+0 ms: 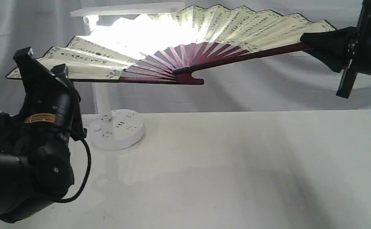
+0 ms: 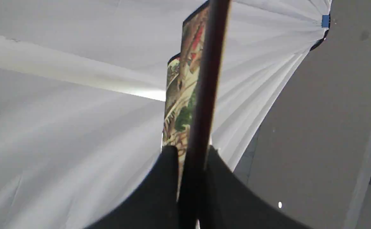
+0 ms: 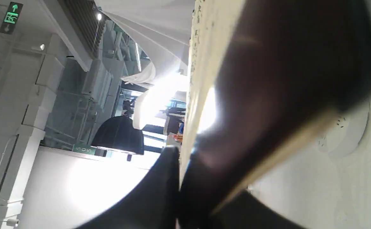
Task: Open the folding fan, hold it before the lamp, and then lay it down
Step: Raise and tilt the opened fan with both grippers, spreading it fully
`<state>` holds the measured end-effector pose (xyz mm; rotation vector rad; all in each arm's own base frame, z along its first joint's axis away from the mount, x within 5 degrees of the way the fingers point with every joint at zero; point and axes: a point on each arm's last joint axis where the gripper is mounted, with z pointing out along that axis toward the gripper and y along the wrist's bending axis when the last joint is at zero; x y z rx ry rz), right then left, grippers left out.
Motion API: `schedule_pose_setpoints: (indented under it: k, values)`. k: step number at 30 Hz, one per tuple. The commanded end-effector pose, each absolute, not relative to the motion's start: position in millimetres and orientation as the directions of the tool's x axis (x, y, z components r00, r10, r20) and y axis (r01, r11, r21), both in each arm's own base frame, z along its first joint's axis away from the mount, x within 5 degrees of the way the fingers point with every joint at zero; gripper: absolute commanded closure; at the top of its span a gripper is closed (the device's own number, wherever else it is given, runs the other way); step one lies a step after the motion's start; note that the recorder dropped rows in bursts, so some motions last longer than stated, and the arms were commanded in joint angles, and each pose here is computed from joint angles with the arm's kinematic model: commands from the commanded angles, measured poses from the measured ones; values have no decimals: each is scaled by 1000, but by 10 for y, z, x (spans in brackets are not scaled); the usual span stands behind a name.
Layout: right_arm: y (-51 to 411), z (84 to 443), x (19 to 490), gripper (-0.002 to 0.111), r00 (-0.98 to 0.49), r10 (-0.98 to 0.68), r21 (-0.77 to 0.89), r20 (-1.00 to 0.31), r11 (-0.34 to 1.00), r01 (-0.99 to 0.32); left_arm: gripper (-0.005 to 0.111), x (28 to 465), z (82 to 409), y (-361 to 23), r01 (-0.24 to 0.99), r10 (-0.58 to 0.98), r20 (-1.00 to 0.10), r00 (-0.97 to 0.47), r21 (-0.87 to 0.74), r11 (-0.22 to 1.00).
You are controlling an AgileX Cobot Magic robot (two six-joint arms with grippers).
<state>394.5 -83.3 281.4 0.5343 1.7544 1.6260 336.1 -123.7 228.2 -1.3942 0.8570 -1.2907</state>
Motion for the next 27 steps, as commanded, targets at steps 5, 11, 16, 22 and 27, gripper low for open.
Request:
schedule_pose_setpoints:
  k: [5,11,16,22,27]
  values:
    - [-958,2788,3973,108,-620,741,965,-258,227,-130,107,3329,2416,-1025,248,-873,391,291,-912,-326]
    - [-960,2787,3975,108,-618,742,965,-258,228,-129,107,3329,2416,-1025,247,-874,389,291,-913,-324]
    - [-960,2787,3975,108,-618,742,965,-258,228,-129,107,3330,2407,-1026,239,-873,391,293,-914,-329]
    - [-960,2787,3975,108,-618,742,965,-258,228,-129,107,3334,2398,-1032,227,-874,390,291,-915,-333]
    - [-960,2787,3975,108,-618,742,965,-258,228,-129,107,3334,2398,-1032,227,-874,390,291,-915,-333]
